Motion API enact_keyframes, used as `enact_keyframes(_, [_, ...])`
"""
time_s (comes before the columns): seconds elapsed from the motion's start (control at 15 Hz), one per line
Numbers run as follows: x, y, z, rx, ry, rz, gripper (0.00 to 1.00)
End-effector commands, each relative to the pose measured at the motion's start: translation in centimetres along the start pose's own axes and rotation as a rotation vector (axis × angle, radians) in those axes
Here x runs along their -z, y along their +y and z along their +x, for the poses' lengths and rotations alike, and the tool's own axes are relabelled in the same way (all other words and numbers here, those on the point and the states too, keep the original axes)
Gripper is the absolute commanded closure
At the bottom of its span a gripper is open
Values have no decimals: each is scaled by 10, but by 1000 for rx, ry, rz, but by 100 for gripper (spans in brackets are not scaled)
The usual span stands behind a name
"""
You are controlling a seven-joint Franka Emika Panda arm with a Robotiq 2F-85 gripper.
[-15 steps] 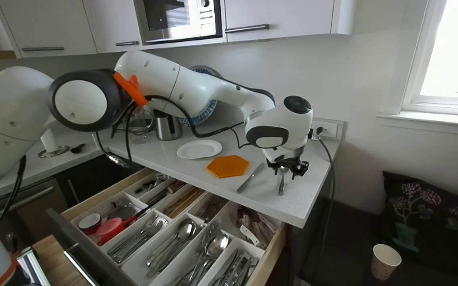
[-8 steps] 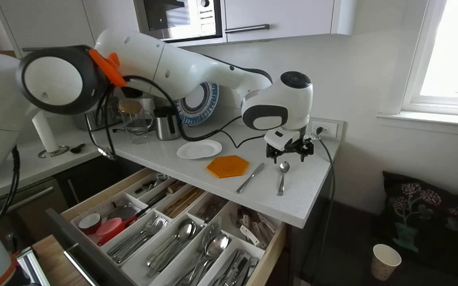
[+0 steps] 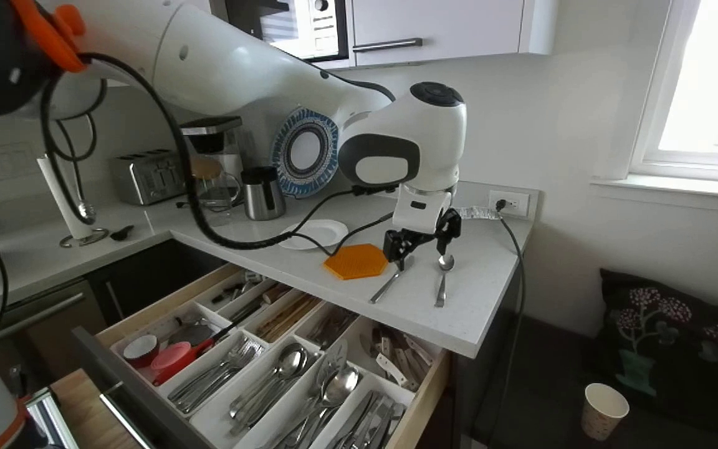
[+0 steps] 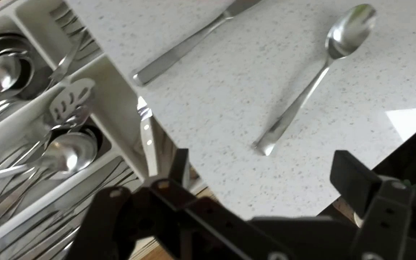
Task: Remove one spoon from the drawer
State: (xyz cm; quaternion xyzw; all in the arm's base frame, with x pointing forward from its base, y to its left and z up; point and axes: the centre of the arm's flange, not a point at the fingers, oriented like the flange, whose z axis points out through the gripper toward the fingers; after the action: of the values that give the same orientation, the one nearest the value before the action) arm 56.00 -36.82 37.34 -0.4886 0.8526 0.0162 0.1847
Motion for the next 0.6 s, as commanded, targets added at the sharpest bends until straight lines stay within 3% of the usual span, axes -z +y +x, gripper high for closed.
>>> enact_keyframes(0.0, [27,74,1,183,21,-88,0])
enact_keyframes(0.4, [42,122,-2,475,88,-250,0])
enact_keyframes(0.47, [34,93,0,391,66,-212,0])
enact_keyframes(0.53, [36,99,-1,423,74,-227,0])
